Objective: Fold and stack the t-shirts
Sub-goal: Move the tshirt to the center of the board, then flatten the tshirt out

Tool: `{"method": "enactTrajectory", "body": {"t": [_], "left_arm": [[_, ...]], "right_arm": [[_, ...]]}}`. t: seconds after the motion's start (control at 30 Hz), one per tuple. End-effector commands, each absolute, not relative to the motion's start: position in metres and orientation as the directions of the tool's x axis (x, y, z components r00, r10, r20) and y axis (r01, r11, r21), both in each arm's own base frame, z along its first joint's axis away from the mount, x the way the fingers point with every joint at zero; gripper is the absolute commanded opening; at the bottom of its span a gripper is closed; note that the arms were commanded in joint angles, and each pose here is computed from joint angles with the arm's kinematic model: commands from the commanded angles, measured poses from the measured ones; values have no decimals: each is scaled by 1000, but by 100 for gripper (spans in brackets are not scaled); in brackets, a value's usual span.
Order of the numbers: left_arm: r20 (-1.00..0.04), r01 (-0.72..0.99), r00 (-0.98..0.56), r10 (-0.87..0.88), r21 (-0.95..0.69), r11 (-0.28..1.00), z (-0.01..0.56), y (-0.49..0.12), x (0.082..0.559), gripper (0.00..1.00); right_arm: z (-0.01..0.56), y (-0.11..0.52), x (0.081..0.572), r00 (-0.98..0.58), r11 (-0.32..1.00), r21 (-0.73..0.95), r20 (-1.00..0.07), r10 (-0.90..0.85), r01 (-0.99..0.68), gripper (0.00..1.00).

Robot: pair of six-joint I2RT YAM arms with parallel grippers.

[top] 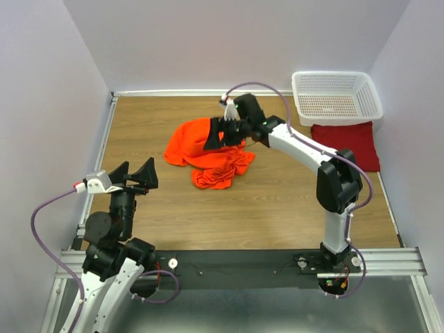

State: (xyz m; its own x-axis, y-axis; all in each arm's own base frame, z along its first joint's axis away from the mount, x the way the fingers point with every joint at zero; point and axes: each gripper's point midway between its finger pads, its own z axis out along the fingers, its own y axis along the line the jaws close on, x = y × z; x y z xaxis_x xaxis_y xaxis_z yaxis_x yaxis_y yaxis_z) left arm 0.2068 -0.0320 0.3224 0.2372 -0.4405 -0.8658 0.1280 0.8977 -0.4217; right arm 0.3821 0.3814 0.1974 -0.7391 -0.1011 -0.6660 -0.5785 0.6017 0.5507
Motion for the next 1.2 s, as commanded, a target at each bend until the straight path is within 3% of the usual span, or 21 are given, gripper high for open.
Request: {"method": "enactTrajectory", "body": {"t": [0.0, 0.17, 0.5, 0.7, 0.83, 1.17], "left_arm": [[-865, 133, 142, -482, -466, 875, 300, -50, 228, 98], [-843, 96, 37, -536, -531, 842, 276, -68, 260, 99], [-819, -201, -162, -550, -518, 831, 203, -65, 336, 98], [-814, -335, -194, -547, -470, 817, 172, -8, 376, 99], [-794, -373, -301, -528, -411, 832, 134, 16, 402, 99], [-718, -242, -543, -435, -363, 900, 76, 1, 446, 98]], "right_arm": [[189, 356, 374, -727, 684, 475, -676, -120, -554, 87], [144, 321, 365, -746, 787, 354, -638, -192, -505, 82], [84, 309, 322, -772, 744, 352, -541, -334, -568, 59], [72, 319, 293, -776, 711, 381, -509, -372, -591, 59], [56, 324, 285, -788, 723, 374, -482, -384, -581, 59], [39, 335, 290, -806, 754, 362, -469, -361, -548, 61]]}}
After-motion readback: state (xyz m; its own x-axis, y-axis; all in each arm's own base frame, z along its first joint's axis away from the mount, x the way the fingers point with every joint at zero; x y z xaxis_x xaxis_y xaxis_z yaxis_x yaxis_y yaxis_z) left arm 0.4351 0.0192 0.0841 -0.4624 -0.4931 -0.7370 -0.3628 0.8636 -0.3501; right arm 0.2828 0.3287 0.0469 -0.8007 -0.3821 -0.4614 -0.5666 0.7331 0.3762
